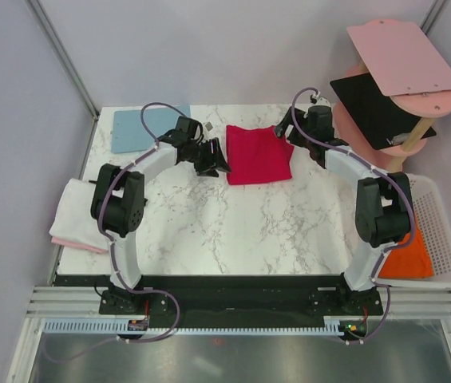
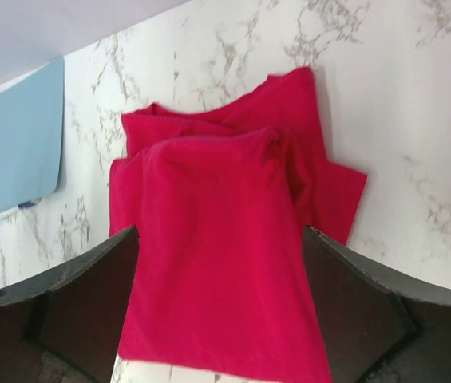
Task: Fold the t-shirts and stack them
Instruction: Fold the long partially folded tshirt into a neat square, then put the neatly folded tshirt into the corner of the board with the left arm
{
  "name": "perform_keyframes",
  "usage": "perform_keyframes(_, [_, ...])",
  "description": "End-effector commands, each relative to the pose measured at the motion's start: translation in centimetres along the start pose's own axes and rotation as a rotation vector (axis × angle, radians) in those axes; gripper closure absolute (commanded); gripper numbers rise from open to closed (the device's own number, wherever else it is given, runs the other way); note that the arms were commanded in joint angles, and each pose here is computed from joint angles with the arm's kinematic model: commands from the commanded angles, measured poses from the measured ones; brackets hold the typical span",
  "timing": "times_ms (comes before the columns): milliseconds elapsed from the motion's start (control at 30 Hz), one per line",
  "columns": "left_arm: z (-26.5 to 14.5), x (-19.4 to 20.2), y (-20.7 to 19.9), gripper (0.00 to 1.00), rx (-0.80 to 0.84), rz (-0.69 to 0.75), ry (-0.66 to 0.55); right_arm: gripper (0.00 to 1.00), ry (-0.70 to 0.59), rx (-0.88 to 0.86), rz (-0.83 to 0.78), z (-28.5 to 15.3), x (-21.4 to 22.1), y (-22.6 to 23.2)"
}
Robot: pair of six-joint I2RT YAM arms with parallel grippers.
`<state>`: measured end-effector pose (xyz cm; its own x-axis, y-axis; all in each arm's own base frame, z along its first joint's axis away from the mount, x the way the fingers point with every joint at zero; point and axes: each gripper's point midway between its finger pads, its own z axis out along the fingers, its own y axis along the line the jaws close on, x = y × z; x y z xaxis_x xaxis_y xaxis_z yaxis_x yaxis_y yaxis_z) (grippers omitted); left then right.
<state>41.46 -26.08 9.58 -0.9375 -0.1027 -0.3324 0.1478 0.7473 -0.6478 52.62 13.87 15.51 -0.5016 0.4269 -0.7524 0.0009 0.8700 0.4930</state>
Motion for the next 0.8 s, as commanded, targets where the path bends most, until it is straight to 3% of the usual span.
perform_keyframes(0, [-2.5,0.8,0.6,0.39,-0.081,0.106,-0.087,0.15,0.001,-0.046,-0.129,-1.6,1.6,2.3])
perform_keyframes(67, [-2.8,2.0,1.7,0.39,-0.115,0.112,-0.078,0.48,0.002,-0.055,-0.149,-0.7,2.0,2.2])
perform_keyframes(133, [-3.4,2.3,1.8,0.39,-0.126,0.115,-0.082,1.00,-0.012,-0.064,-0.155,0.5,1.1,2.8])
perform_keyframes(200, [-3.4,3.1,2.4,0.39,-0.143,0.107,-0.069,1.00,0.000,-0.074,-0.163,3.1,0.6,3.2])
perform_keyframes(267, [-3.7,3.5,2.9,0.39,-0.169,0.106,-0.073,1.00,0.087,-0.040,-0.168,6.0,2.8,1.8])
perform_keyframes(300, [-3.9,3.6,3.2,0.39,-0.181,0.103,-0.071,1.00,0.043,-0.060,-0.174,6.9,0.6,3.1])
perform_keyframes(367, [-4.2,3.5,3.3,0.39,-0.196,0.115,-0.076,1.00,0.092,-0.007,-0.174,8.9,2.3,1.4])
perform_keyframes(500, [-5.0,3.5,3.6,0.39,-0.233,0.126,-0.084,1.00,0.049,0.046,-0.169,11.6,0.8,0.2])
perform_keyframes(567, [-5.5,3.3,3.5,0.39,-0.245,0.139,-0.091,1.00,0.096,0.088,-0.153,13.2,2.6,-1.8])
perform_keyframes(767, [-6.6,3.7,3.9,0.39,-0.285,0.155,-0.091,1.00,0.065,0.166,-0.104,16.0,2.4,-5.3])
